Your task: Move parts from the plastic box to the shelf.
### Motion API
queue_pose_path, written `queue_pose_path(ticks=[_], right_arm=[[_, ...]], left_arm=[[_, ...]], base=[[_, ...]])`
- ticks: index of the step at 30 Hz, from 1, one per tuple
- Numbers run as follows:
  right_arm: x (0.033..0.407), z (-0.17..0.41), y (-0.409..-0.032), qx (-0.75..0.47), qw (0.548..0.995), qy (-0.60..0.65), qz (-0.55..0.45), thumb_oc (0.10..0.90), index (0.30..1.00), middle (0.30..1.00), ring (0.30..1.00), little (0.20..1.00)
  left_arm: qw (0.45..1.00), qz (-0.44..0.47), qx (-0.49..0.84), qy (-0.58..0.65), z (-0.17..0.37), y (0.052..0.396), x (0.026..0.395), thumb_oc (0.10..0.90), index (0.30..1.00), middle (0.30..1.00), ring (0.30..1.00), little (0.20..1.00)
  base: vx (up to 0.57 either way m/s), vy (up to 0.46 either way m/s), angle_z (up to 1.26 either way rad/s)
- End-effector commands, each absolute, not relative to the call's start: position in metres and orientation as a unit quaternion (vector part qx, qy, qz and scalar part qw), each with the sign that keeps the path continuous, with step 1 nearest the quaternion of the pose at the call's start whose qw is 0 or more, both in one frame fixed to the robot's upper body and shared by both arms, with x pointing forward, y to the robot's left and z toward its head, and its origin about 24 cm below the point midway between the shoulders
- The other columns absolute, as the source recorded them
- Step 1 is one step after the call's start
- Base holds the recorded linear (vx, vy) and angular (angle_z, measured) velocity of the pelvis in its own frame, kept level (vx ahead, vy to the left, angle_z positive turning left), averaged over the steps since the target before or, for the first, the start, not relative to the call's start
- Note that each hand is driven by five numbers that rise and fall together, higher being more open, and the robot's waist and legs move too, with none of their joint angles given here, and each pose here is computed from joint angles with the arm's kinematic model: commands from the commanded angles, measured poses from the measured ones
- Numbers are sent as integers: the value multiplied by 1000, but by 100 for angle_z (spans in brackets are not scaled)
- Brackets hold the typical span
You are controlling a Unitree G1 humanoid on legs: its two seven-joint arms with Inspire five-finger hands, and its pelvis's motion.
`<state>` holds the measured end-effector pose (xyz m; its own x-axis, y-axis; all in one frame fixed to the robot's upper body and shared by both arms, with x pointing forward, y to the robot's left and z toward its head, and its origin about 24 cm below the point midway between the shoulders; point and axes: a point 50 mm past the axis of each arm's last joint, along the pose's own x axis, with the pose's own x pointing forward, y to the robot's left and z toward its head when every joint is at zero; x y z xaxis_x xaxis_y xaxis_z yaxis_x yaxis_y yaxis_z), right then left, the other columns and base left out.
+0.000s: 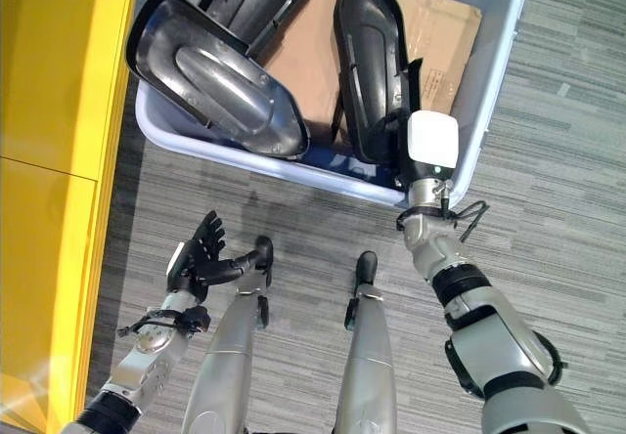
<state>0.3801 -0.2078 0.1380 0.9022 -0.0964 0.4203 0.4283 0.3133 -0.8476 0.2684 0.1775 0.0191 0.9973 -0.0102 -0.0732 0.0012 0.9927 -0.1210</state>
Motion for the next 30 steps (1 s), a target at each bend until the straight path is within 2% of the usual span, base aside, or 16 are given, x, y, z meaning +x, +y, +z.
queue_pose_path(ticks=[1,13,22,30], right_arm=[[358,83,-194,-549,824,-110,-88,400,300,300,300,300],[335,82,-188,-488,854,-149,-104,400,300,300,300,300],[323,111,-201,-490,831,-218,-145,400,300,300,300,300],[319,157,-212,-512,788,-296,-171,400,300,300,300,300]], left_arm=[[997,-2,-73,-16,34,171,267,900,1000,1000,1000,1000],[998,3,-56,-13,34,175,267,900,1000,1000,1000,1000],[999,1,-40,-8,31,179,266,900,1000,1000,1000,1000],[999,7,-32,3,27,191,258,900,1000,1000,1000,1000]], base=[[0,0,0],[2,1,1],[49,-7,-2],[70,-14,2]])
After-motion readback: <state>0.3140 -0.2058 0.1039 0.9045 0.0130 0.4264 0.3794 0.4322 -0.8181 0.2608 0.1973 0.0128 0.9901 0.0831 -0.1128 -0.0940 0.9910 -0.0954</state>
